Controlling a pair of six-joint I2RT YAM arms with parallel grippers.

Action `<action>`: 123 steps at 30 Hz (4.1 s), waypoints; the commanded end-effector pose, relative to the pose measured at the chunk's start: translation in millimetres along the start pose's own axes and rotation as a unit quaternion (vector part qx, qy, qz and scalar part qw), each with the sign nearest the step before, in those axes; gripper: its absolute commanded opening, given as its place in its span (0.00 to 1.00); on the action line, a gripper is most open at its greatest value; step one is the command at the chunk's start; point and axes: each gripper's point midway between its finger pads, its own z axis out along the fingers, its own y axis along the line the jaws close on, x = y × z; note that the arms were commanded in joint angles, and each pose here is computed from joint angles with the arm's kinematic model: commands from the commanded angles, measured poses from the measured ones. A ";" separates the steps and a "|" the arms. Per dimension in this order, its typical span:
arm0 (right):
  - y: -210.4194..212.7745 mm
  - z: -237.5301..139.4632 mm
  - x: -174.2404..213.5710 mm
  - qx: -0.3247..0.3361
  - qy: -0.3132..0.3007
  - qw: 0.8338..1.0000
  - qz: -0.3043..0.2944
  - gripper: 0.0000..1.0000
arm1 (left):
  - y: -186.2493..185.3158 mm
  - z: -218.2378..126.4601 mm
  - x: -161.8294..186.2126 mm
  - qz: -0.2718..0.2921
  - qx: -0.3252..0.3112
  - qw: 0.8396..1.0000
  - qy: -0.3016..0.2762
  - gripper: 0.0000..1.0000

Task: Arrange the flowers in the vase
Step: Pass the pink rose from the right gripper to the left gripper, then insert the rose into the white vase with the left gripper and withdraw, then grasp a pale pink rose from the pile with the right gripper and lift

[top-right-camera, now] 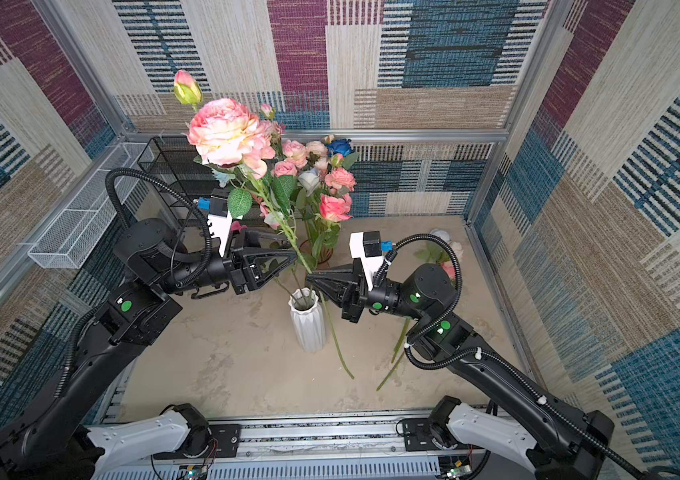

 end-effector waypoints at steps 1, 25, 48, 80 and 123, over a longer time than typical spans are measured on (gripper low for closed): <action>-0.4 6.4 -2.4 0.000 -0.002 1.000 -0.008 0.00 | -10.0 0.0 -9.2 0.004 0.023 1.000 -0.012 0.43; -14.0 -43.3 -22.6 0.149 -0.028 0.987 -0.056 0.63 | 16.4 -42.5 -55.0 0.162 -0.196 0.967 0.020 0.00; -10.1 -54.2 -25.4 0.158 -0.037 0.985 -0.060 0.61 | 57.0 -10.2 -44.9 0.158 -0.209 0.965 0.031 0.00; -39.4 -64.8 23.6 0.216 0.012 0.976 -0.003 0.67 | 23.0 -49.3 -33.0 0.100 -0.188 0.974 -0.078 0.81; -361.5 -372.0 236.3 0.755 0.039 0.575 0.314 0.50 | 83.3 -126.4 132.3 -0.022 -0.322 0.945 -0.055 1.00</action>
